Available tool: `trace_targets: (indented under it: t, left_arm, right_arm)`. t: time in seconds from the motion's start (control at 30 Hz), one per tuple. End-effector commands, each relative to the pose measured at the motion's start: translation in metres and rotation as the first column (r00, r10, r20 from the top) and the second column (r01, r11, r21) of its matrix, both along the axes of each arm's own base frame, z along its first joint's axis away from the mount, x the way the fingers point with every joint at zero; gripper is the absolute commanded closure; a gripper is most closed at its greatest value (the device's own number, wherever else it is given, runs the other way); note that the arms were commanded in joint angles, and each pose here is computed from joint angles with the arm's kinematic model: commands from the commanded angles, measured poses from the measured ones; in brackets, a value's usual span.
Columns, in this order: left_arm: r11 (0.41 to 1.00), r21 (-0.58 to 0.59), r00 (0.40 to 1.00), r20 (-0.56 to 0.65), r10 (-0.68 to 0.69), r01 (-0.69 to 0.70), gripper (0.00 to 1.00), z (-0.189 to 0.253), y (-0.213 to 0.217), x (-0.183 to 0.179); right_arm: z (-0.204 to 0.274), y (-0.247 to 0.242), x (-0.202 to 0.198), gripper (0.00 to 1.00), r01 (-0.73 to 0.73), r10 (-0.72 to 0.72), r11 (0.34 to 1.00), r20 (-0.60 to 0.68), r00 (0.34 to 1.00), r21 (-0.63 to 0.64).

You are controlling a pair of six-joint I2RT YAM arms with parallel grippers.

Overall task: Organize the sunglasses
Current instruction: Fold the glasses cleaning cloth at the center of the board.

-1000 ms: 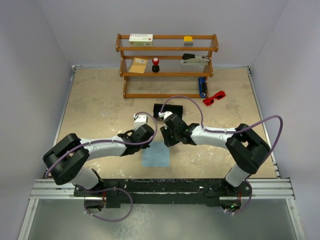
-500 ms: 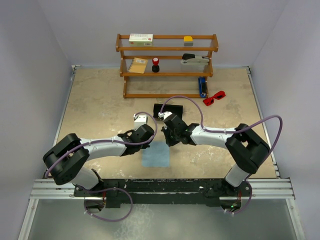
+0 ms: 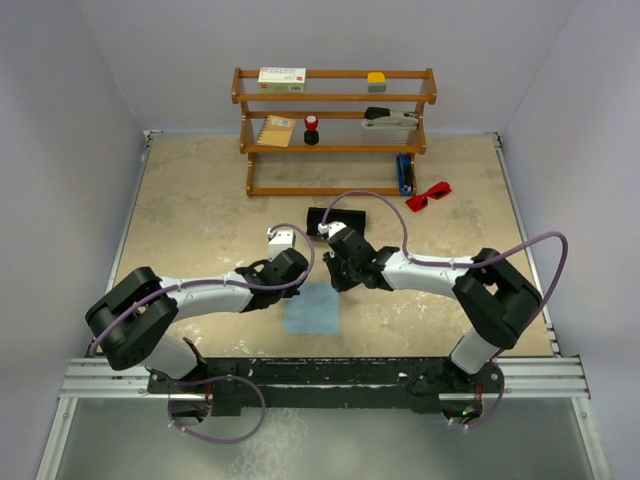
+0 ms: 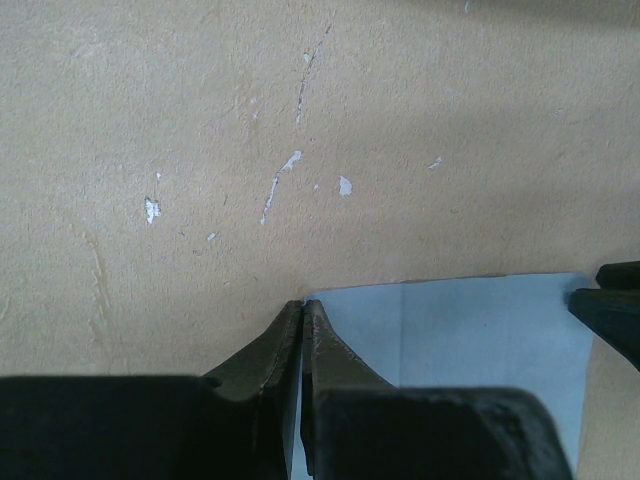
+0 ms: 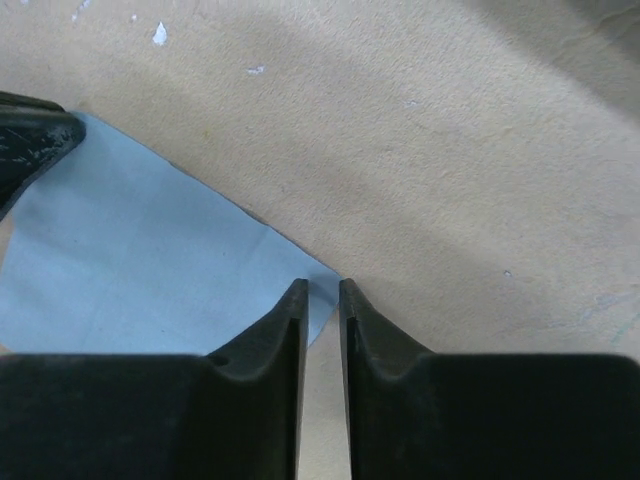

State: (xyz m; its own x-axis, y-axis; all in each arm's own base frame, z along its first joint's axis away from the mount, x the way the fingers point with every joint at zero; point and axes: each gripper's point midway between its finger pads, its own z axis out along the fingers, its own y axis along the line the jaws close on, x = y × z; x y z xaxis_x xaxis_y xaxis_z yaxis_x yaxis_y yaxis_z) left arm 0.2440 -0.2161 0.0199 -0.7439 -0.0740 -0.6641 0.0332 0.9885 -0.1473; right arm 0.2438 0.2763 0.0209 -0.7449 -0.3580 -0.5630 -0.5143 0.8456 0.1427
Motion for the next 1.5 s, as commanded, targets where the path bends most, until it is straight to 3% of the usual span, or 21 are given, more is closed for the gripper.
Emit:
trace_targets:
  t: [0.0,0.07,0.4,1.47]
  left_arm:
    - [0.998,-0.055,0.999,0.035,0.011,-0.009,1.0,0.017,-0.009,0.008]
    - [0.998,-0.057,0.999,0.033,0.008,-0.006,1.0,0.016,-0.009,0.007]
    - [0.998,-0.06,1.0,0.026,-0.006,0.007,1.0,0.016,-0.011,0.006]
    - [0.999,-0.034,0.999,0.033,-0.035,0.036,1.0,0.022,-0.012,0.008]
  right_arm:
    - [0.035,0.002,0.016,0.71,0.078,-0.084,0.995,0.084,0.993,0.066]
    - [0.038,0.001,0.017,0.66,0.115,-0.122,0.99,0.089,0.989,0.079]
    - [0.03,0.0,0.013,0.66,0.226,-0.231,0.971,0.063,0.971,0.075]
    - [0.0,-0.002,-0.003,0.69,0.325,-0.326,0.945,0.016,0.945,0.031]
